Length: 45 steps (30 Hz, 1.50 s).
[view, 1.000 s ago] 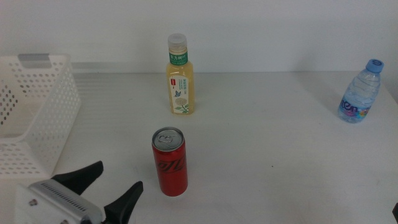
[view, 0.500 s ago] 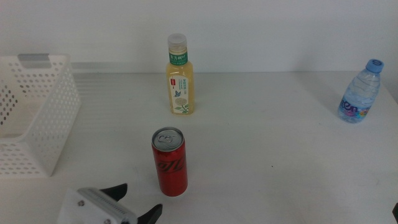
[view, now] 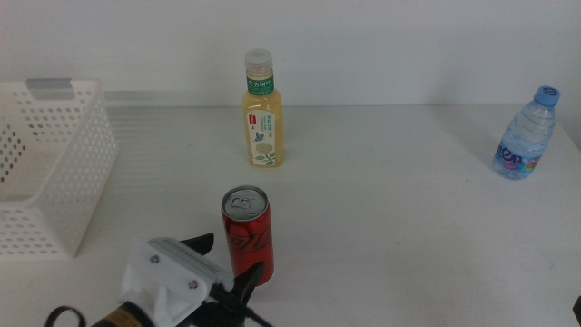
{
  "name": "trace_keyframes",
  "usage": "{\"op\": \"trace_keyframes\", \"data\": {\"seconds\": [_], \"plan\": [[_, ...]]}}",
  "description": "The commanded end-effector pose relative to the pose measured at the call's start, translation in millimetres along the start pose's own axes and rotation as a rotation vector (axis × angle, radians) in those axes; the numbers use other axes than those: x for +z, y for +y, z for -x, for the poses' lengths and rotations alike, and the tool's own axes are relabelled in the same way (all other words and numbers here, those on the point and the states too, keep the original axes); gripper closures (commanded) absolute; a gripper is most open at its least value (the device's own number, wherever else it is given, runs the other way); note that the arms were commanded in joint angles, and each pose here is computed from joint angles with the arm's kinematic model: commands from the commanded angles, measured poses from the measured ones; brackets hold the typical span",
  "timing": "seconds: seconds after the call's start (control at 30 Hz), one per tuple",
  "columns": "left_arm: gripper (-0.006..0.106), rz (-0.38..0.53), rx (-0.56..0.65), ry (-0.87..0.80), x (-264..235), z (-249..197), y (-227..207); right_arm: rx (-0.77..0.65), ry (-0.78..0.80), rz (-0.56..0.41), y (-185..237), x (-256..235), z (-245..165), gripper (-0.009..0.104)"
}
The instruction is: Use arms to grab the bottles and put them into the dustbin to the left of the table.
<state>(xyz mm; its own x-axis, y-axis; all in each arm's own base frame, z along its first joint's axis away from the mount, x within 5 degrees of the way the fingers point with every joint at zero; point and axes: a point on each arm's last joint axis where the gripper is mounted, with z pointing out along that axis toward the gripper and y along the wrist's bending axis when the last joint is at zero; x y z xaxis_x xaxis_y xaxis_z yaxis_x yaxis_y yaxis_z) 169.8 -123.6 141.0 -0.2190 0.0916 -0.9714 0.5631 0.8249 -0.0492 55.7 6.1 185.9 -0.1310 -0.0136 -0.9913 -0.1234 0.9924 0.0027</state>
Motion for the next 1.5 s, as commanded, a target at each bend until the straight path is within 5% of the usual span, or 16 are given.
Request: {"op": "trace_keyframes", "data": {"seconds": [0.0, 1.0, 1.27, 1.3, 1.47], "plan": [[0.014, -0.011, -0.011, -0.216, 6.9, 24.4, -1.4, -0.015, -0.111, -0.003, 0.1, -3.1, 10.8, 0.0], [0.019, -0.001, -0.052, -0.259, 70.3, 31.3, -2.2, -0.015, -0.111, -0.003, 0.1, -3.1, 10.8, 0.0], [0.058, 0.002, -0.07, -0.261, 70.7, 31.9, -1.8, -0.015, -0.111, -0.003, 0.1, -3.1, 10.8, 0.0], [0.105, 0.002, -0.07, -0.269, 66.8, 34.4, -1.7, -0.015, -0.111, -0.003, 0.1, -3.1, 10.8, 0.0], [0.105, 0.009, -0.079, -0.297, 51.5, 47.0, -1.0, -0.015, -0.111, -0.003, 0.1, -3.1, 10.8, 0.0]]}}
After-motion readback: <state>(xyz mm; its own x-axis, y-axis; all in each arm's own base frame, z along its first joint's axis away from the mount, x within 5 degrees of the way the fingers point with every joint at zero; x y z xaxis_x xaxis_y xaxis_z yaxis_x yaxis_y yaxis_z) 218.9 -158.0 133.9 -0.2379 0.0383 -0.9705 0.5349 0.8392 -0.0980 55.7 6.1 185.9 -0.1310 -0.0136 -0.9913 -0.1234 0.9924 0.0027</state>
